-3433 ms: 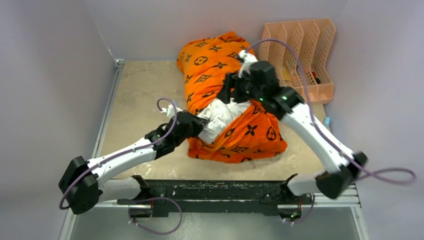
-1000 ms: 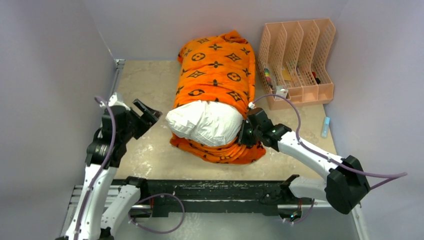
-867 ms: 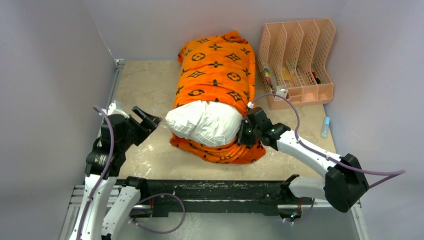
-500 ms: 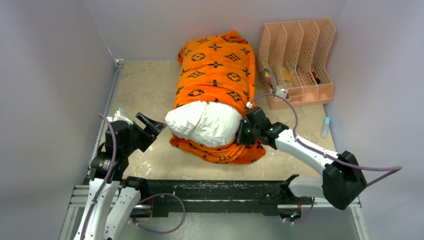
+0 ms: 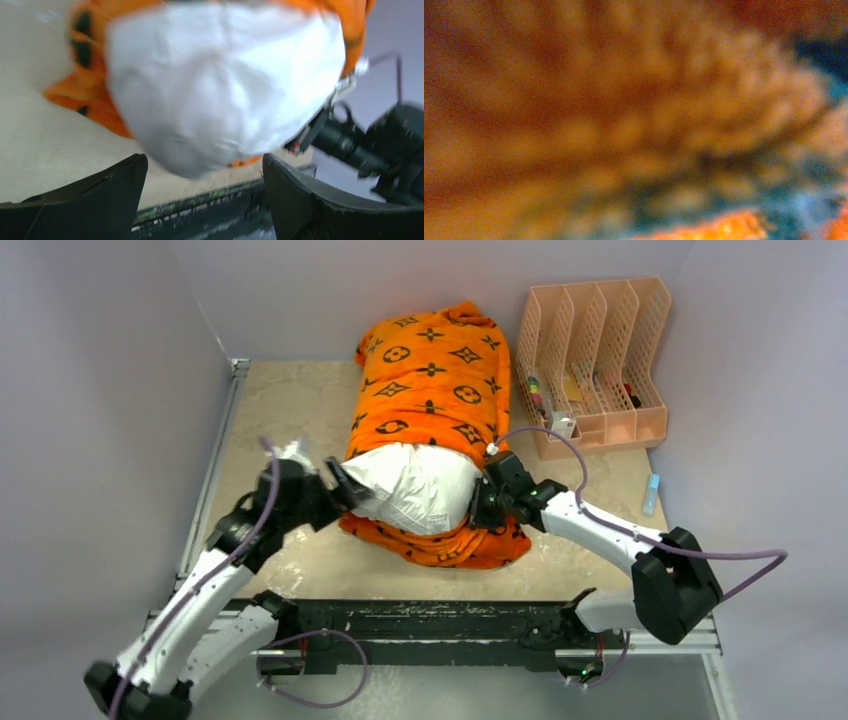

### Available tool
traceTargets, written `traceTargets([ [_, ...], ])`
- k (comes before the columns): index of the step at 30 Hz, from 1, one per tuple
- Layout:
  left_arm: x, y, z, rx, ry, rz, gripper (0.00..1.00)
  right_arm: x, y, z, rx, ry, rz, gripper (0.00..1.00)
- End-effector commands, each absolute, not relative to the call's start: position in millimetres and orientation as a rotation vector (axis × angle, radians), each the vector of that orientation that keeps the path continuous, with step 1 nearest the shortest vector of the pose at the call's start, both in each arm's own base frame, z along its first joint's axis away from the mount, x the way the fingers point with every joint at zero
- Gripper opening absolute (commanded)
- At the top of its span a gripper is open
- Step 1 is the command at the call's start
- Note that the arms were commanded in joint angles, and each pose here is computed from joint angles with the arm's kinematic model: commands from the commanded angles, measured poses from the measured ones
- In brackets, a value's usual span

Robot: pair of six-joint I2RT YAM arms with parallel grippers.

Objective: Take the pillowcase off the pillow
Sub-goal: Remove the pillow from the pillowcase.

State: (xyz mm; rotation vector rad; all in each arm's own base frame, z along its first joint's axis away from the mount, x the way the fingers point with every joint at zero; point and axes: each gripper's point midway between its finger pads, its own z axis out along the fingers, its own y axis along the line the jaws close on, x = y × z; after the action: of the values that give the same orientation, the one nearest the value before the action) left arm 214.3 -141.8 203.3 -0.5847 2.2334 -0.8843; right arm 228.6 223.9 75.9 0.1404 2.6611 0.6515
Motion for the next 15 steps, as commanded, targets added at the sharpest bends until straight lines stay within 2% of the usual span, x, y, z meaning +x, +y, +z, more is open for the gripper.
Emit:
traceTargets([
  [1, 215, -220, 228, -0.259, 2.215, -0.861, 0.85, 251, 238, 94, 0.116, 2.575, 0.708, 0.0],
  [4, 211, -246, 240, -0.299, 2.143, -0.801, 0.87, 251, 235, 98, 0.117, 2.565, 0.691, 0.0],
  [10, 213, -234, 202, -0.601, 2.055, -0.846, 0.88, 248, 237, 103, 0.13, 2.547, 0.732, 0.0],
  [15, 202, -256, 177, -0.648, 2.064, -0.814, 0.89, 248, 243, 111, 0.122, 2.53, 0.785, 0.0],
])
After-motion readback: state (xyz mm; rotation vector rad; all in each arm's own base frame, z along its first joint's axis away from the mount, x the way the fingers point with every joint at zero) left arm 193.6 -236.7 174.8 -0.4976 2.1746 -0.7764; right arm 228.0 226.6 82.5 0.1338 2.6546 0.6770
